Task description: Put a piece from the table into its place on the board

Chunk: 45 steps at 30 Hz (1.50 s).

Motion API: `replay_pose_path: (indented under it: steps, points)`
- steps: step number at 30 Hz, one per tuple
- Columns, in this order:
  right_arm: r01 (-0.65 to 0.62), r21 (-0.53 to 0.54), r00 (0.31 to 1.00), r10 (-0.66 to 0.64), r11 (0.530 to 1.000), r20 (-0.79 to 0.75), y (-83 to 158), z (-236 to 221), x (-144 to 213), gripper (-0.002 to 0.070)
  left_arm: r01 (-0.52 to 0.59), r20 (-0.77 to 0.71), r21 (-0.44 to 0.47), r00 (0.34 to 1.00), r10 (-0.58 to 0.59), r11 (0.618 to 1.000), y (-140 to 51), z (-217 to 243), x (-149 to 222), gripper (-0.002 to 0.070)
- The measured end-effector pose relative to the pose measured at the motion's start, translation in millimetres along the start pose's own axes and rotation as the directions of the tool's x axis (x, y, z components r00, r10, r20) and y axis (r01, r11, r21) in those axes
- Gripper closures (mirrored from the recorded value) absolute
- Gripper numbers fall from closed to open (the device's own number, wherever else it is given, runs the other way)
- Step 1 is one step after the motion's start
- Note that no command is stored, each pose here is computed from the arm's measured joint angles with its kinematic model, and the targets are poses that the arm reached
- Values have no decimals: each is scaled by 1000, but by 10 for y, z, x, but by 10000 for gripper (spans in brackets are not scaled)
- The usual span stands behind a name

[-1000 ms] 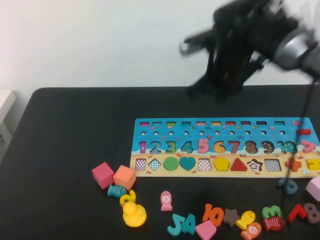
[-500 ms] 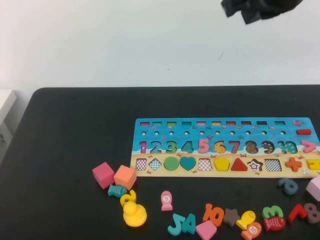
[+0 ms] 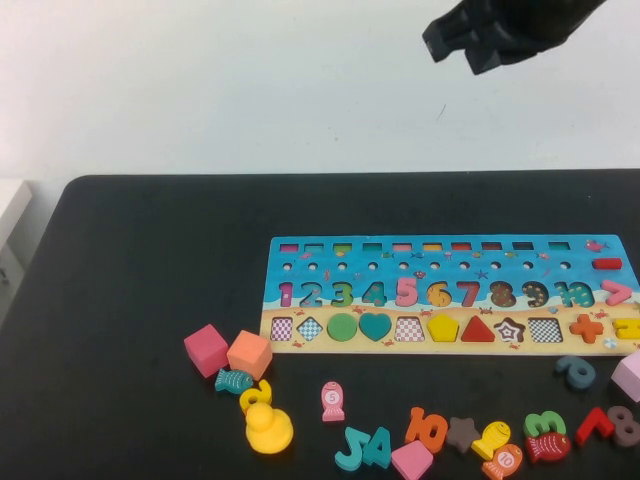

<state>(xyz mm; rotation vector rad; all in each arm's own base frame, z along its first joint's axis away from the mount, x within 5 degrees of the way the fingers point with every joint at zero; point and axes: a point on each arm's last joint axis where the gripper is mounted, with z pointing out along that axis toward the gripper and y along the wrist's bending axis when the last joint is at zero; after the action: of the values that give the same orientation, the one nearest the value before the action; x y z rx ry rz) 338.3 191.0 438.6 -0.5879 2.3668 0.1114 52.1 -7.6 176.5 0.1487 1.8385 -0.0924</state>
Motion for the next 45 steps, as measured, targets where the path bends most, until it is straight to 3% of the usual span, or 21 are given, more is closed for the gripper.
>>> replay_pose_path:
  steps: [5,14,21,25,31,40,45]
  points:
    - [-2,-32,998,4,999,63,33,-323,7,658,0,0,0,1000,0,1000,0,0,0,676]
    - [-22,-44,948,35,999,315,-117,-1590,234,657,0,0,0,1000,0,1000,0,0,0,676]
    - [-36,-55,864,59,998,500,-255,-2605,784,657,0,0,0,1000,0,1000,0,0,0,676]
    - [-50,-48,843,68,998,534,-319,-2915,1224,658,0,0,0,1000,0,1000,0,0,0,676]
    - [-123,18,861,97,992,499,-378,-2957,1984,657,-2,0,0,1000,2,1000,0,0,0,676]
    - [-297,224,922,218,928,319,-365,-2324,2893,657,-2,0,0,1000,2,1000,0,0,0,676]
    - [-365,306,880,219,879,422,-312,-1908,3345,657,-2,0,0,1000,2,1000,0,0,0,677]
